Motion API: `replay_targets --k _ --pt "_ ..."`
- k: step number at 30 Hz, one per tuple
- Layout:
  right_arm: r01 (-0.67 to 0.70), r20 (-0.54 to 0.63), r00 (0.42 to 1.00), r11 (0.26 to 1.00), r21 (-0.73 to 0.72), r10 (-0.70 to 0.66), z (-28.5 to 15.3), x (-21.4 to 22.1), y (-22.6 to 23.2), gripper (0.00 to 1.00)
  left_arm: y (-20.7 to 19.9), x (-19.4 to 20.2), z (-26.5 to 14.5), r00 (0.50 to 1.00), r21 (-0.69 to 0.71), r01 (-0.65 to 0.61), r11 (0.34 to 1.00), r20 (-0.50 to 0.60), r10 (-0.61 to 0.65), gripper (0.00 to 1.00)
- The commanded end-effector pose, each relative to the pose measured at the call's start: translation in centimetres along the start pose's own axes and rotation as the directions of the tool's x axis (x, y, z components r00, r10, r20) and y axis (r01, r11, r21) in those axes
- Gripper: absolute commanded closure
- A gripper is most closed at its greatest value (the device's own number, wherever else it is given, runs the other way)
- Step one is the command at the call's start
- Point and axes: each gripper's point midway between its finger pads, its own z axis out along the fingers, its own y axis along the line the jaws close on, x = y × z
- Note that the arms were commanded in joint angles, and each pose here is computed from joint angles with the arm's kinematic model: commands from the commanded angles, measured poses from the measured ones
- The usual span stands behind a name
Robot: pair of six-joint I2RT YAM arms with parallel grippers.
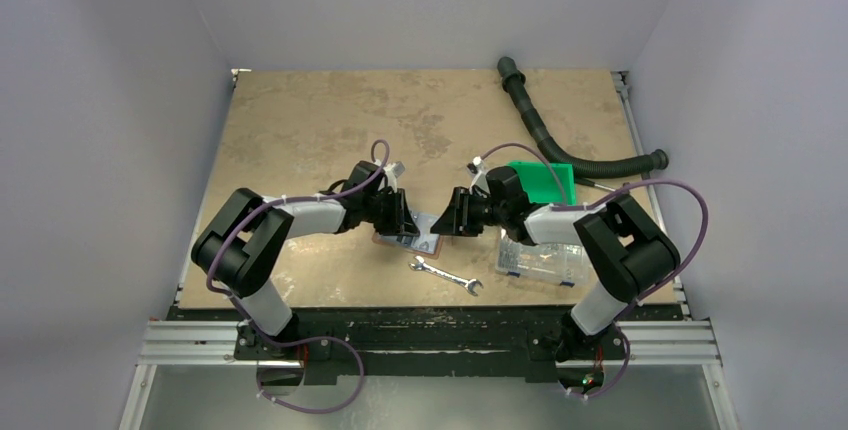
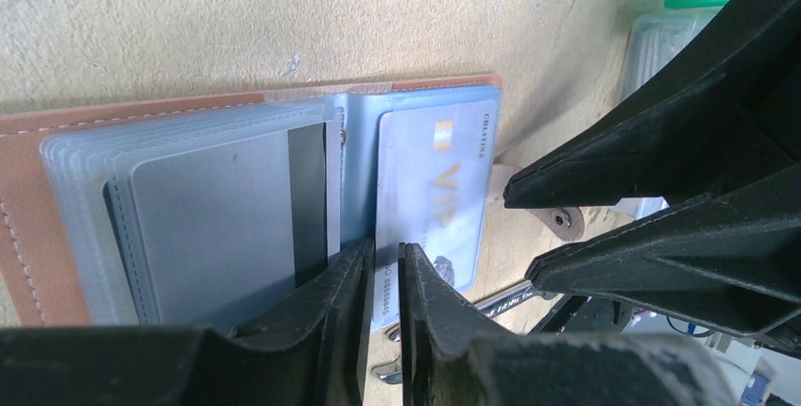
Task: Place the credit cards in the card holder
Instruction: Insert the credit card into the card holder.
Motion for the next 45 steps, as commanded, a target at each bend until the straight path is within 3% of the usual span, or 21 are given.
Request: replay_targets --k 1,22,45 --pt "-0.001 0.004 1.000 1.000 -0.016 0.001 0.4 0.0 0.1 0.54 1.8 1.7 0.6 0.999 -0.053 0.022 0.998 -0.040 -0.024 0.80" --pt "-0.003 -0.016 1.000 0.999 0.036 0.003 0.6 1.0 -1.1 0.52 1.7 1.9 0.4 0.999 -0.044 0.020 0.999 -0.040 -0.022 0.81" --pt "0.003 0.014 1.000 0.999 -0.047 -0.003 0.3 -0.2 1.6 0.53 1.3 1.9 0.4 0.999 -0.029 0.021 0.999 -0.042 -0.022 0.81"
